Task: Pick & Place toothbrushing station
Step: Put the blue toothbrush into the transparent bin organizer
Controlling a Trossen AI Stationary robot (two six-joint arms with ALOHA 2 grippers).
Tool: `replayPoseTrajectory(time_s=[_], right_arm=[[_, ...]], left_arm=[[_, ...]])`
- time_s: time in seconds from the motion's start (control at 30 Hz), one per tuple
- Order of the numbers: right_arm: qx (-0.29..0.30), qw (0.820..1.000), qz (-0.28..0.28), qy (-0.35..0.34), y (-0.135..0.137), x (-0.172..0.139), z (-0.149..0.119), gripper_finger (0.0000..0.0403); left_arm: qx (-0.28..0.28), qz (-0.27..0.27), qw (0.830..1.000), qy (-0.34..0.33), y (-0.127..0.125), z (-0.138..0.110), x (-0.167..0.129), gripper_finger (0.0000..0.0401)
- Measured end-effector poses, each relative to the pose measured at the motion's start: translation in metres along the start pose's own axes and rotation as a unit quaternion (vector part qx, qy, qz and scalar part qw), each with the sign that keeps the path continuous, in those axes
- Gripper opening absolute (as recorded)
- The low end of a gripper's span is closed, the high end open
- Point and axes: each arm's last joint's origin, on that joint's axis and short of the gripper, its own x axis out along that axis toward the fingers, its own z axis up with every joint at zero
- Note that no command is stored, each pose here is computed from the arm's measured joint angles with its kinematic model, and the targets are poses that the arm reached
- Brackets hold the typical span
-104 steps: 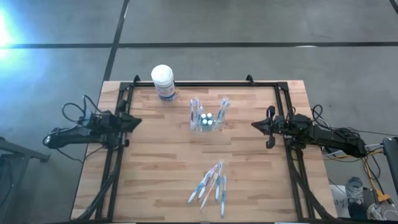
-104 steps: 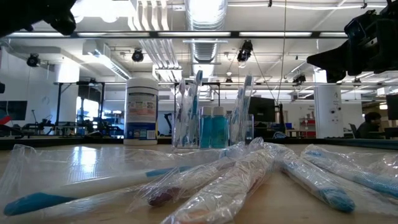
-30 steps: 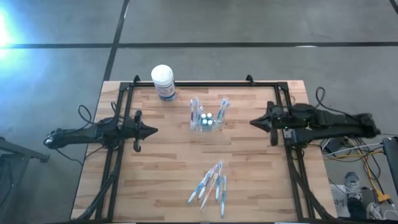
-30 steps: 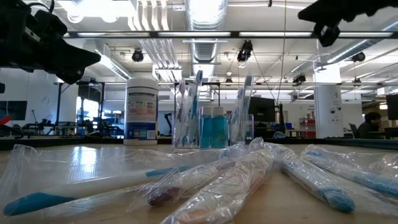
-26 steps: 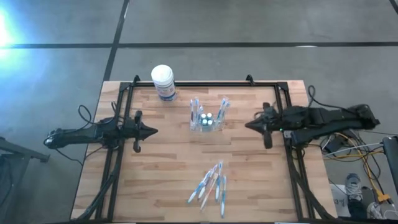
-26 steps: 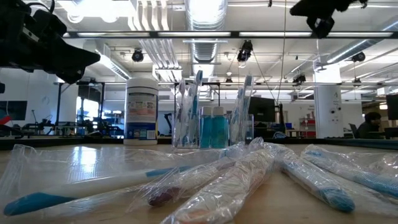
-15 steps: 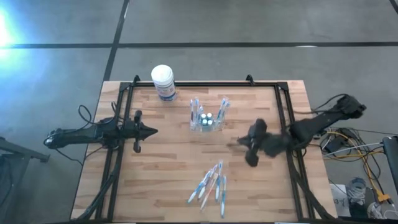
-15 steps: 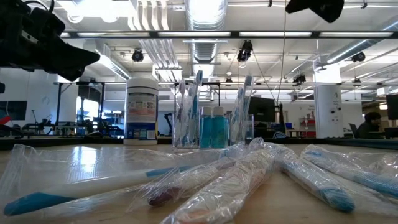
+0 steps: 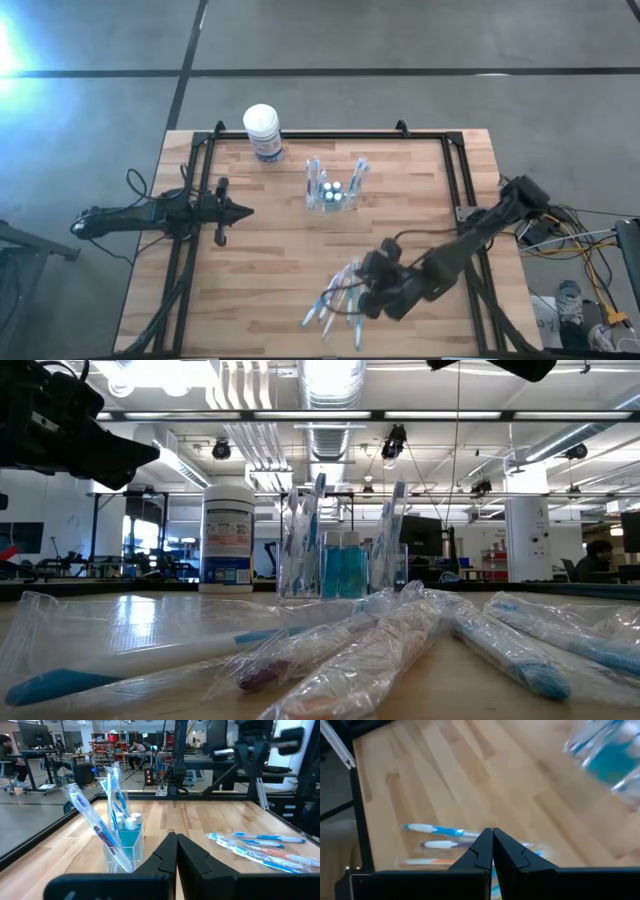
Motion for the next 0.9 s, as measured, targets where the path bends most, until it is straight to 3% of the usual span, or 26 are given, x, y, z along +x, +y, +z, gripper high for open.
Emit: replayPoseTrajectory(time_s=[0.23,0.47,0.6,0.9], right_arm=[[0.055,0.997,-0.03,0.051,0.022,0.042,-0.018,0.0017],[0.121,0.989,-0.027,0.079,0.032,0.049,-0.026,0.0088],[0.181,0.976,-0.034,0.119,0.031,0.051,-0.031,0.0134],[0.246,0.938,-0.097,0.222,0.025,0.064,-0.053,0.0199]], left_arm=[[0.002,-0.009,1.0,0.002,0.0,0.0,0.0,0.0009],[0.004,-0.009,1.0,0.004,-0.001,-0.001,0.0,0.0009],[0.004,-0.01,1.0,0.004,-0.001,-0.001,0.0,0.0009],[-0.001,-0.01,1.0,0.007,-0.001,-0.001,0.0,0.0009]])
